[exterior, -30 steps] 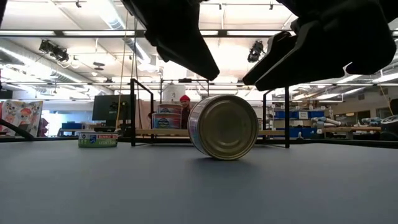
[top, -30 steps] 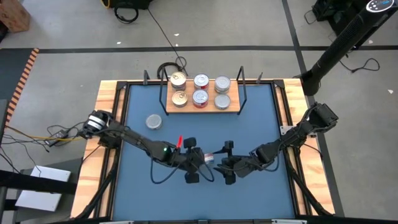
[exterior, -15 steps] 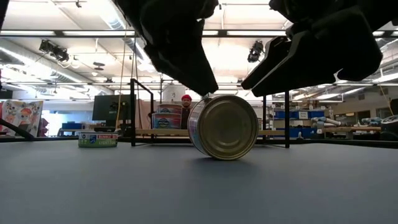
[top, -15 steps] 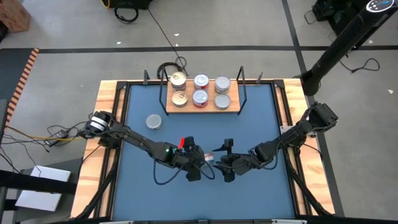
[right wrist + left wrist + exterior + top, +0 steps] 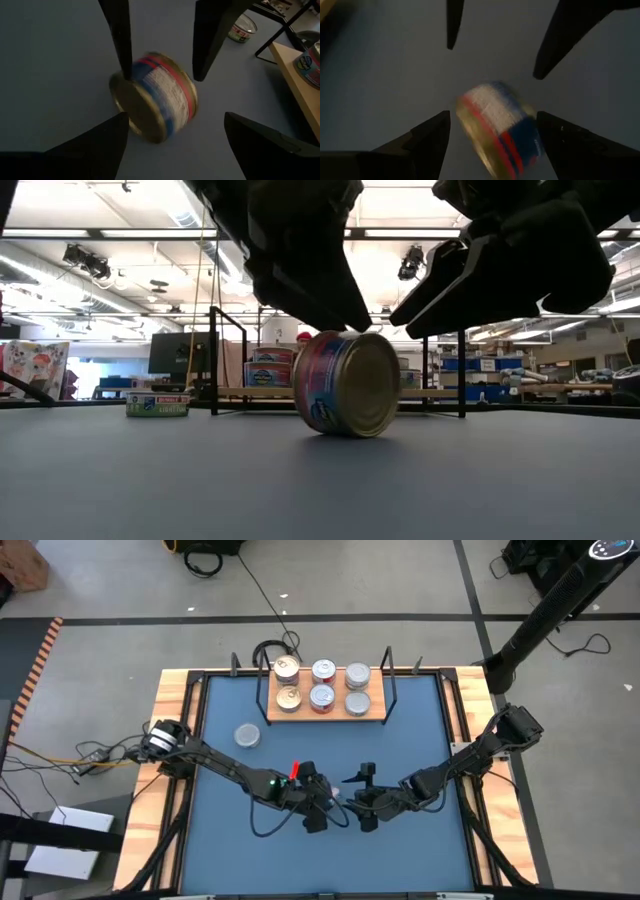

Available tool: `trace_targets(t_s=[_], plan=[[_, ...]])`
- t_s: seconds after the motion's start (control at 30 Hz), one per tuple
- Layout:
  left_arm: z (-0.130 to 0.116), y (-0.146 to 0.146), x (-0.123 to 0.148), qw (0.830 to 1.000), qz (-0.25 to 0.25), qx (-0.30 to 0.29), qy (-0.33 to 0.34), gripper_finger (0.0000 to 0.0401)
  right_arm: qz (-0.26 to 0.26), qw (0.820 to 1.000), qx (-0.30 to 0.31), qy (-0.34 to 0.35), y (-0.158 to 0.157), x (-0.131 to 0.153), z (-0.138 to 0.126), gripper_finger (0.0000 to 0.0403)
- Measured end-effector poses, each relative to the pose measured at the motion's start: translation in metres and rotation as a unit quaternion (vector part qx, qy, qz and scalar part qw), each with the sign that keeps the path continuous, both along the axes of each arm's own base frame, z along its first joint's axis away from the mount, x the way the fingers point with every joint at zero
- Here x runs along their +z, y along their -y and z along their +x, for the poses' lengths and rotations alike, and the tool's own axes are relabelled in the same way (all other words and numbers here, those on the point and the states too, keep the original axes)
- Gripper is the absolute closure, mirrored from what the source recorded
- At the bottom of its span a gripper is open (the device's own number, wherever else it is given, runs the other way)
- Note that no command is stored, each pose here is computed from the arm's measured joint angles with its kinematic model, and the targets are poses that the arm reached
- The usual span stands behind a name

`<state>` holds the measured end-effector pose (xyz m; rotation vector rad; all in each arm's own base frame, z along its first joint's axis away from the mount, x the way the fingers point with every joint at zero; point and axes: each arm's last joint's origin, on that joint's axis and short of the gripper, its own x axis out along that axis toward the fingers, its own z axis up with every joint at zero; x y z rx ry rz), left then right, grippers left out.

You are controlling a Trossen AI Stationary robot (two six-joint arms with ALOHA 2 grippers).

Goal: Stack canned seafood by type on shelf
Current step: Stack the blue tuna can on the bottom blue tuna can on the shelf

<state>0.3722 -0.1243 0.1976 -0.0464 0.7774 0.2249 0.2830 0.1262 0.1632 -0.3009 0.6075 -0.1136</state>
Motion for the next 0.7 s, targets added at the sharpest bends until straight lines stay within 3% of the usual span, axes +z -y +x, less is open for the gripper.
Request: trace_targets(t_s=[0.3,0.57,0.7], plan=[[0.0012,0.0006,-0.0020,1.000,-0.008,0.003,0.002,0.0100,-0.001,1.000,0.000,-0.003,0.0002,-0.0004,-0.0003,0.0068],[-0.0011,0.0006,0.0051,0.998,-0.031,0.059,-0.018,0.0100,-0.002,1.000,-0.001,-0.003,0.0003,-0.0006,-0.0005,0.0068],[-0.0013,0.0031,0.0075,0.993,-0.069,0.092,-0.011,0.0101,-0.003,1.000,-0.001,-0.003,0.0003,-0.0006,-0.0005,0.0068]])
